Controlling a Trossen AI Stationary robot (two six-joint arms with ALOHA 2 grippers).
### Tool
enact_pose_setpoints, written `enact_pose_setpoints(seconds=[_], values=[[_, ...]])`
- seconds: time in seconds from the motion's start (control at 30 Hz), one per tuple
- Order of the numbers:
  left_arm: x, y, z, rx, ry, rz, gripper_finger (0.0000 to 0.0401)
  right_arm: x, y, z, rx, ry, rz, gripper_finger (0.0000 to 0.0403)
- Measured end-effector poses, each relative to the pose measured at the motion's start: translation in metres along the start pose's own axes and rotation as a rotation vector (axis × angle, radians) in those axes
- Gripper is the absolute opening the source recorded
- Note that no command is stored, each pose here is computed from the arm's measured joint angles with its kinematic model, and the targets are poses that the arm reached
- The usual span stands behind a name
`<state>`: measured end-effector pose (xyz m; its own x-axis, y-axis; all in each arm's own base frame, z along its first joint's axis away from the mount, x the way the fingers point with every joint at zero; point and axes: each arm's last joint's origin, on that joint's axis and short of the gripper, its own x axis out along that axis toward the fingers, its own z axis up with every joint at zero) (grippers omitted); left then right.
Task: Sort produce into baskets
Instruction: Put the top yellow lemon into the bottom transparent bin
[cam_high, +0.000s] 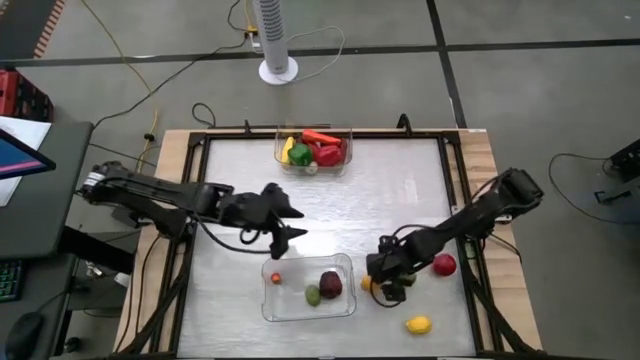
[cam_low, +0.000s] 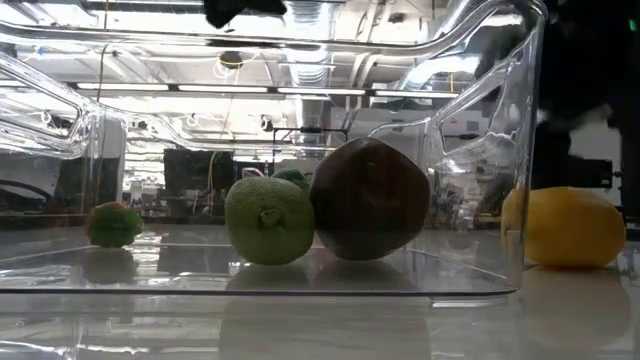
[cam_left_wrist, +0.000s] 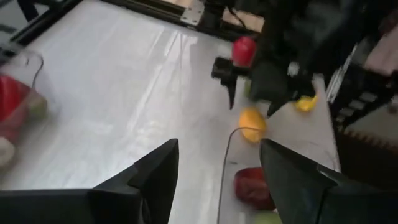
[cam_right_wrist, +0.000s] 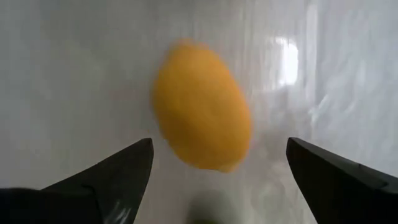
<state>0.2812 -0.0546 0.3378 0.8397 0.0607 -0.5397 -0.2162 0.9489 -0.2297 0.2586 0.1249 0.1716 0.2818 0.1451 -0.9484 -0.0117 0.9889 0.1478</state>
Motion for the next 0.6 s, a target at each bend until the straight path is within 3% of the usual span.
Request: enact_pose_setpoints(seconds=[0.13,0.23,0.5,0.6], values=[[-0.016,0.01,-0.013,-0.1,-0.051,-0.024,0.0201,0.019,0.0,-0.003,-0.002,0.073,-0.018,0.0367],[-0.028,0.017,-0.018,-0.136,-0.088,-0.019,0.0196,0.023,0.001,-0.001,0.0,0.064,-0.013,0.0327],[-0.048,0.023,-0.015,-0.088,-0.159,0.02,0.0194,0.021,0.002,0.002,0.036,0.032,0.006,0.0207],[-0.051,0.024,-0.015,-0.081,-0.156,0.02,0.0195,0.006,-0.001,-0.003,0.066,0.082,-0.002,0.0201]])
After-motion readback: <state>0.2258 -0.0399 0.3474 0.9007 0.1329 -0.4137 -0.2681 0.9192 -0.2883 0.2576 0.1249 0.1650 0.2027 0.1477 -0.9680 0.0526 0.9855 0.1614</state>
